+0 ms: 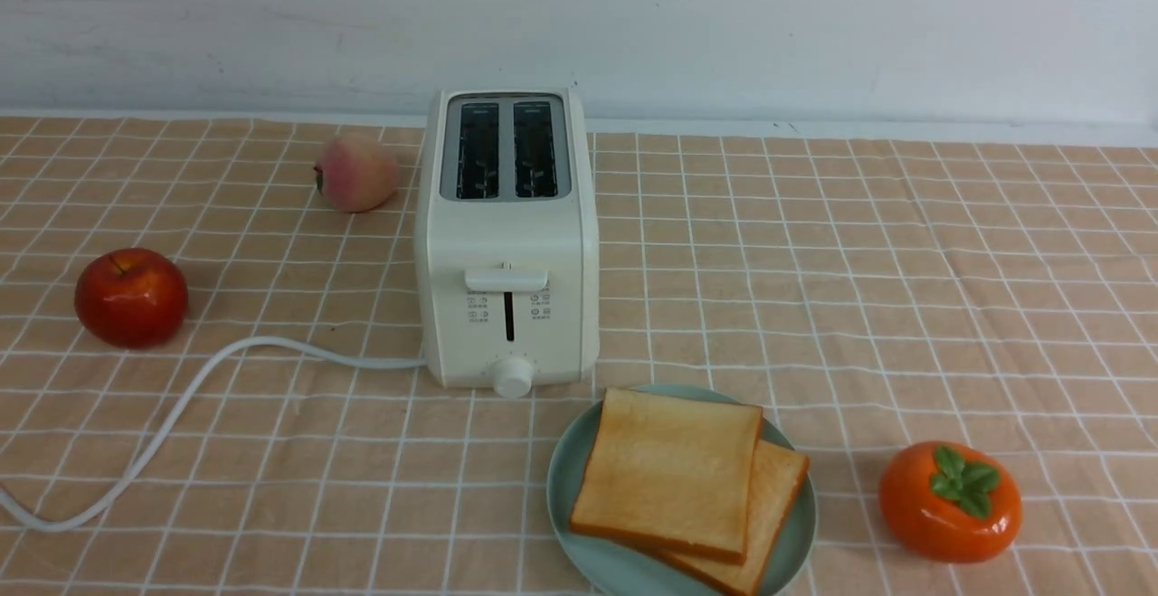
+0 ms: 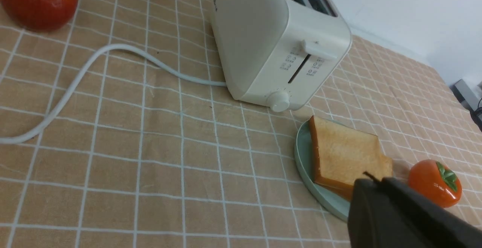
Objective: Take toasted bread from bread machine on light coffee tablecloth place on plate.
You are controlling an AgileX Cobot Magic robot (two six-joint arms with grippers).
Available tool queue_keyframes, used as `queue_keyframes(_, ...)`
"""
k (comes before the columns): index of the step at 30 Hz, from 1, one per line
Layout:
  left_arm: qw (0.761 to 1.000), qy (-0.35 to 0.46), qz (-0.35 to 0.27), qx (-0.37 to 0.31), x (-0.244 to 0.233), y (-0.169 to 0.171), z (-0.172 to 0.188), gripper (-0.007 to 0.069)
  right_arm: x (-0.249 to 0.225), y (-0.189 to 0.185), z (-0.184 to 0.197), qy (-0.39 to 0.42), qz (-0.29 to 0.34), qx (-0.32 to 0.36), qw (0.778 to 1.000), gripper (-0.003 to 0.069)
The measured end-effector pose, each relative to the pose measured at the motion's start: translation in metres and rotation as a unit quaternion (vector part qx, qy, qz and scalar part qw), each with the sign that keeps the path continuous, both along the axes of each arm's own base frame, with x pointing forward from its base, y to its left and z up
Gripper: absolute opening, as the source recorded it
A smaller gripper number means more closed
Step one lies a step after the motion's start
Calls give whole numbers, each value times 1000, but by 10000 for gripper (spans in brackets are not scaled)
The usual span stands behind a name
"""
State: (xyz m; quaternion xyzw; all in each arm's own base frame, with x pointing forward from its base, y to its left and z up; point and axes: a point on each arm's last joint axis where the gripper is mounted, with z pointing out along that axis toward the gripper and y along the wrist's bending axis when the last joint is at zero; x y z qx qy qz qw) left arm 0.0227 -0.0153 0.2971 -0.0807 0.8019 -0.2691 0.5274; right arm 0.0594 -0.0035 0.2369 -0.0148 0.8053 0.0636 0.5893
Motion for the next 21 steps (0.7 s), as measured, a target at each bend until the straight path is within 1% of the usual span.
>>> queue_keyframes(4, 997, -57, 20, 53, 18, 2, -22, -13, 0, 0, 0, 0, 0, 0, 1000, 6)
queue_keyframes(5, 996, -60, 21, 55, 19, 2, -24, -13, 0, 0, 0, 0, 0, 0, 1000, 7)
queue_keyframes(8, 989, -118, 33, 87, 31, 2, -53, -10, 0, 0, 0, 0, 0, 1, 1000, 13)
queue_keyframes(9, 989, -117, 33, 87, 31, 2, -55, -10, 0, 0, 0, 0, 0, 1, 1000, 14)
queue_keyframes(10, 987, -128, 33, 92, 29, 3, -70, -8, 0, 0, 0, 0, 0, 1, 1000, 15)
queue_keyframes(11, 987, -127, 33, 95, 28, 3, -81, -6, 0, 0, 0, 0, 0, 1, 1000, 17)
queue_keyframes(12, 987, -129, 33, 95, 28, 3, -81, -6, 0, 0, 0, 0, 0, 1, 1000, 17)
queue_keyframes(14, 989, -98, 32, 105, 29, 3, -105, -2, 0, 0, 0, -2, 1, 1, 1000, 20)
queue_keyframes(16, 990, -68, 36, 114, 30, 4, -117, -1, 0, 0, 0, -1, 0, 0, 1000, 22)
queue_keyframes(17, 991, -50, 40, 119, 30, 5, -122, 0, 0, 0, 0, -1, 0, 0, 1000, 23)
queue_keyframes(18, 991, -50, 41, 120, 30, 5, -123, 0, 0, 0, 0, -2, 0, -1, 1000, 23)
queue_keyframes(20, 989, -19, 59, 133, 29, 8, -129, 1, 0, 0, 0, -2, 0, -1, 1000, 27)
queue_keyframes(21, 989, -18, 61, 133, 29, 8, -130, 1, 0, 0, 0, -2, 0, -1, 1000, 27)
